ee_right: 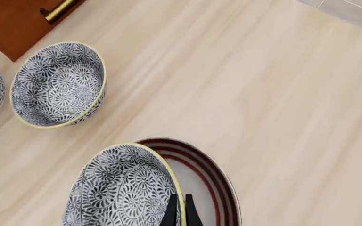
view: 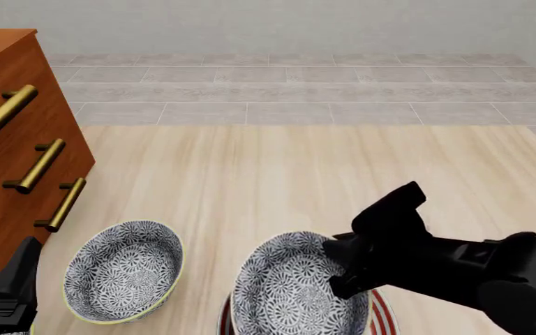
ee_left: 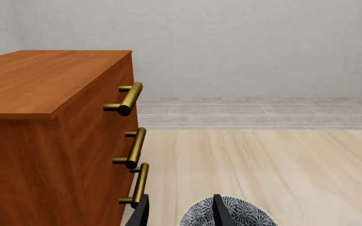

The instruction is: Pick up the bowl and put it in the front on the plate.

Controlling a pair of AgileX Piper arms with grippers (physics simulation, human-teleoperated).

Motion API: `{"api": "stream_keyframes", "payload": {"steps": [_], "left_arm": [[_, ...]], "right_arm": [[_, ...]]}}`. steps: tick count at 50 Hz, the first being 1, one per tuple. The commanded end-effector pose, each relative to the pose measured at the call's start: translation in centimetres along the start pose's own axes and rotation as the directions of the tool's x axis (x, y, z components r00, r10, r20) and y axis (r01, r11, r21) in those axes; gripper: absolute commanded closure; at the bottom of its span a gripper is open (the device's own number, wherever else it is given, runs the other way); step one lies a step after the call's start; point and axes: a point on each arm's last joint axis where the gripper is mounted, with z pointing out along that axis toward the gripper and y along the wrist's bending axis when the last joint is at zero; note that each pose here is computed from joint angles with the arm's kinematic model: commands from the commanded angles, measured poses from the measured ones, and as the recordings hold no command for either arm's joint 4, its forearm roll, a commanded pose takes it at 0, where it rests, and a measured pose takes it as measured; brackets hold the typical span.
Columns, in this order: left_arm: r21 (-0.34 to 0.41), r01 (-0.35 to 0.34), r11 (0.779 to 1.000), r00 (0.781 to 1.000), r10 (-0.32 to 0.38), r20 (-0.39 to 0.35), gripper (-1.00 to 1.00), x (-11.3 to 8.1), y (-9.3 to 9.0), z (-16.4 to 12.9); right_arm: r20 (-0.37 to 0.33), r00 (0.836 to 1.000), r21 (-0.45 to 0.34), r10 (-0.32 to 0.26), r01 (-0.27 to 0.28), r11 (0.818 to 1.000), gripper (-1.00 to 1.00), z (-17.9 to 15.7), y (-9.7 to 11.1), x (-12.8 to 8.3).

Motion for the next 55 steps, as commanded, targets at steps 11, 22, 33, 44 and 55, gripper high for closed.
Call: {"api": "stream_keyframes", "payload": {"steps": [11, 22, 33, 44, 55], "left_arm": [[0.000, 0.000, 1.000, 1.000, 0.000, 0.000, -1.00, 0.0, 0.0, 0.0], [0.000, 0.000, 1.000, 1.000, 0.000, 0.000, -1.00, 0.0, 0.0, 0.0], [0.000, 0.000, 1.000, 1.000, 0.000, 0.000, -1.00, 0.0, 0.0, 0.0], [0.000, 0.000, 1.000, 1.000, 0.000, 0.000, -1.00, 0.0, 0.0, 0.0], [0.000, 0.000, 1.000, 1.000, 0.000, 0.000, -1.00, 0.0, 0.0, 0.0]], "right_arm": [[-0.036, 0.999, -0.018, 0.036, -0.037, 0.999, 1.00, 0.8, 0.4, 1.8], [-0.050, 0.998, -0.013, 0.032, -0.032, 0.999, 1.00, 1.3, 0.2, 2.4], [-0.055, 0.998, -0.002, 0.037, -0.037, 0.999, 1.00, 1.5, -0.1, 3.0], [-0.045, 0.998, 0.011, 0.031, -0.031, 0.999, 1.00, 1.6, -0.5, 2.8], [-0.052, 0.998, 0.012, 0.022, -0.021, 1.000, 1.00, 2.1, -0.5, 2.8]]}}
